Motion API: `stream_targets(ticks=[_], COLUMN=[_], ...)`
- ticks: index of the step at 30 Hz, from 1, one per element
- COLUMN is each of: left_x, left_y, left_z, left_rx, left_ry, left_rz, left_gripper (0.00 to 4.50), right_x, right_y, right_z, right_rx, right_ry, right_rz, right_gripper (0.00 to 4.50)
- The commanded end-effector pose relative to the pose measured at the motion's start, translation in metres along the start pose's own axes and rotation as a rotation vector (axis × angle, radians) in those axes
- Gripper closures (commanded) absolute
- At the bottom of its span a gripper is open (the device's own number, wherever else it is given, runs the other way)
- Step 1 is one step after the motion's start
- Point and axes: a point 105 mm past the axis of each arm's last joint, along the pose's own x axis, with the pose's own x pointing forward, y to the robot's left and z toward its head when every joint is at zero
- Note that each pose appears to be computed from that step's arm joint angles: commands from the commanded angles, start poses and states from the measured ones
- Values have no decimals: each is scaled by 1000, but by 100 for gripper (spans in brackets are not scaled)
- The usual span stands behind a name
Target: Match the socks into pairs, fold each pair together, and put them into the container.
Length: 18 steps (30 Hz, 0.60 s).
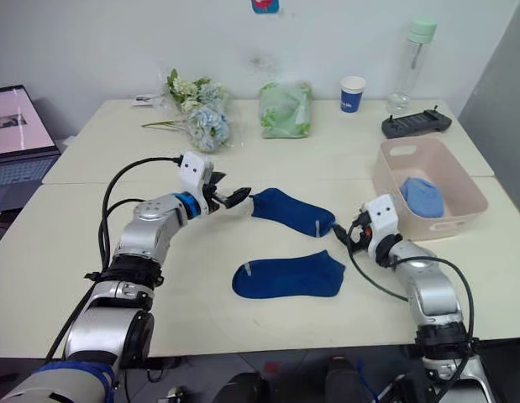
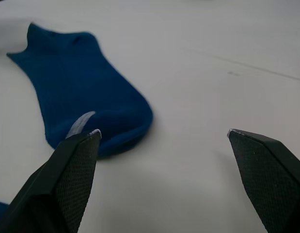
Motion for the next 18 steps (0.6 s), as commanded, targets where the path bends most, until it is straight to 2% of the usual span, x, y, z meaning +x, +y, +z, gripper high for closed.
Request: stream_targets(ticks=[1,5,8,9,12,18], left_x=[17,25,27,27,27,24], left_y=[-9,-10,-15,-18,-21,-20], left_z=[6,5,-6,-10,-16,-16], left_rx=[2,-39,-9,3,31,16], left_ry=[-2,12,68,86,114,100], left_rz=[-13,-6,-35,-50,-74,-84], left_gripper=[2,2,2,0,63,250], right_x=[13,22,25,26,24,25], right_y=[9,14,14,13,13,17], right_z=[16,10,4,2,1,6], right_rx=[10,37,26,20,23,38], right_ry=[-19,36,81,90,92,63], right_rz=[12,33,32,27,38,62], right_gripper=[0,0,0,18,91,303])
